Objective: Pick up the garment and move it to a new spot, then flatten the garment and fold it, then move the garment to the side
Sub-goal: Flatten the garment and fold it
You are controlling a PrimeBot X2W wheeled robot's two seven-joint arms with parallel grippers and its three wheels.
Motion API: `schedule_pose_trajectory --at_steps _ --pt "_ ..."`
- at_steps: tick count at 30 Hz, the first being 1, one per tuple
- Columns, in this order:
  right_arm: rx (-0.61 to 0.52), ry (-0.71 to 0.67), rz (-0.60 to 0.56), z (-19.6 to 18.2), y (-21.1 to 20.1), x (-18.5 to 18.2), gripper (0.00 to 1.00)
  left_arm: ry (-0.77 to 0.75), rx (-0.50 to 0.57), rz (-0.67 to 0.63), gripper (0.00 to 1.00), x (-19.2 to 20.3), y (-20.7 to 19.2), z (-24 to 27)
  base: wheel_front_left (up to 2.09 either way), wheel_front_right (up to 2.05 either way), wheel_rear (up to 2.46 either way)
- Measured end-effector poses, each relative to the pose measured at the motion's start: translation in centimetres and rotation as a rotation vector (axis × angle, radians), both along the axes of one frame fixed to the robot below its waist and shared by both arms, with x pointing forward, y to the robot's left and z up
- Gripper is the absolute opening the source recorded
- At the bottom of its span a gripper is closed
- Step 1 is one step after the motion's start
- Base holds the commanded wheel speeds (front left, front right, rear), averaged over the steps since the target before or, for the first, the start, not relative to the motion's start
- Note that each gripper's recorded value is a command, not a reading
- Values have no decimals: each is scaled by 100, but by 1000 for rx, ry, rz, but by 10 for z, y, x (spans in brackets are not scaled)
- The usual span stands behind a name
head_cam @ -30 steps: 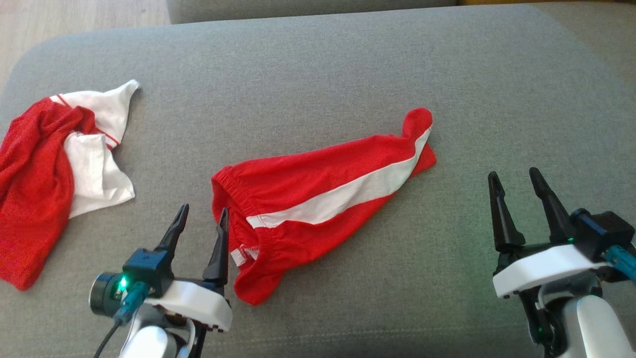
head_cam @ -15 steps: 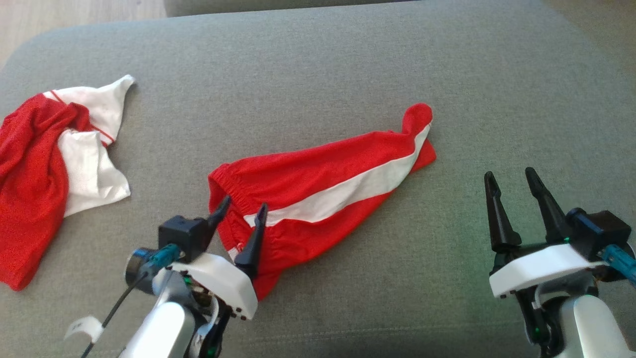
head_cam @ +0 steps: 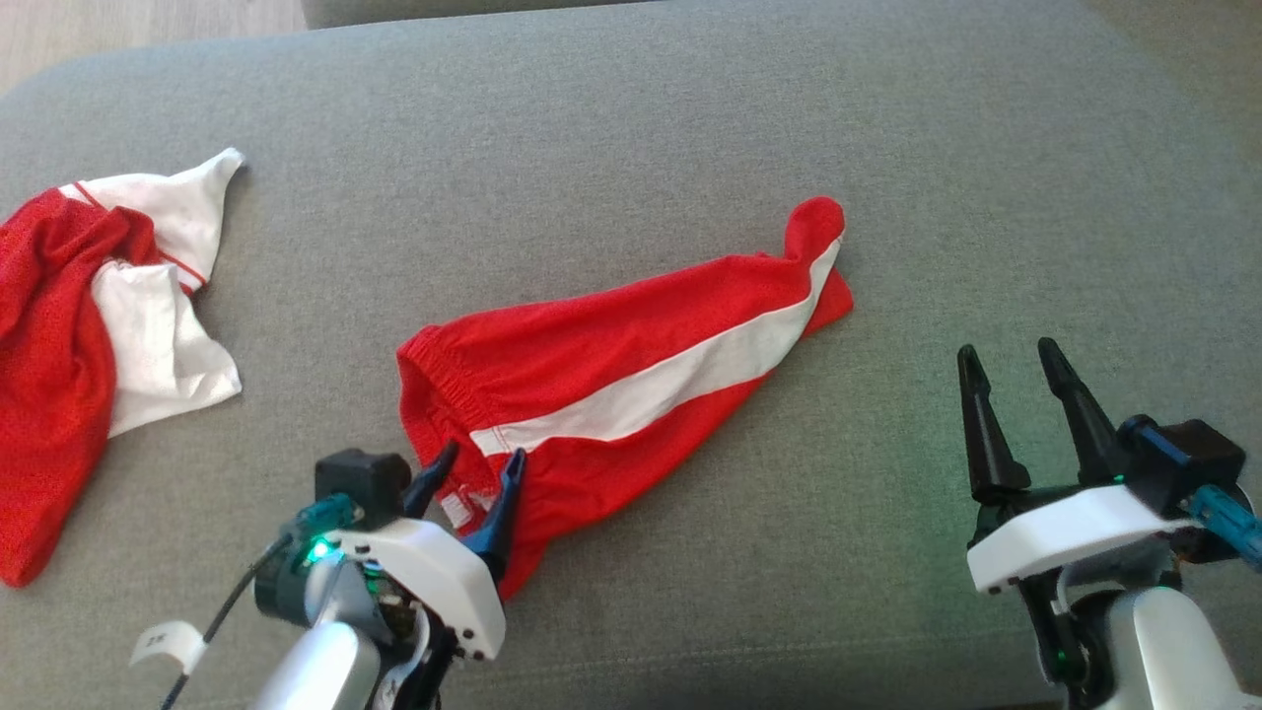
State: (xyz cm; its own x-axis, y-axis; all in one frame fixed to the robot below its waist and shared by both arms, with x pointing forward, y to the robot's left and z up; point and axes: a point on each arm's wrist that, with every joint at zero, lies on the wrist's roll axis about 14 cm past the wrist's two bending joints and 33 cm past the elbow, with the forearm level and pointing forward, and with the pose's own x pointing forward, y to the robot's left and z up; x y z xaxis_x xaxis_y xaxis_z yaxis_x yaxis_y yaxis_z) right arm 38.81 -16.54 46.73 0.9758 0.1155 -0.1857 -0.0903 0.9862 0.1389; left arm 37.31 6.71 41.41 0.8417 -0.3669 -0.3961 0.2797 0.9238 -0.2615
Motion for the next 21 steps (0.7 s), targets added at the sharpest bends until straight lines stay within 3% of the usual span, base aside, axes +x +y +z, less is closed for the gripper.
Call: schedule_pose_trajectory --at_steps 4,5,6,8,17,21 --pt "1 4 2 -1 1 0 100 22 -17 -8 100 -5 -3 -3 0 0 0" --pt "2 4 2 -1 1 1 100 27 -17 -10 86 -5 -3 -4 0 0 0" --pt "2 5 3 -2 1 1 100 32 -25 -16 44 -6 -4 -4 0 0 0" --pt "3 6 3 -2 1 1 100 33 -27 -18 0 -6 -5 -4 0 0 0" --pt "8 29 -4 -10 0 2 100 -47 -35 8 0 3 0 9 0 0 0" --pt "-7 53 13 -16 -5 20 100 -86 -31 39 0 11 8 15 0 0 0"
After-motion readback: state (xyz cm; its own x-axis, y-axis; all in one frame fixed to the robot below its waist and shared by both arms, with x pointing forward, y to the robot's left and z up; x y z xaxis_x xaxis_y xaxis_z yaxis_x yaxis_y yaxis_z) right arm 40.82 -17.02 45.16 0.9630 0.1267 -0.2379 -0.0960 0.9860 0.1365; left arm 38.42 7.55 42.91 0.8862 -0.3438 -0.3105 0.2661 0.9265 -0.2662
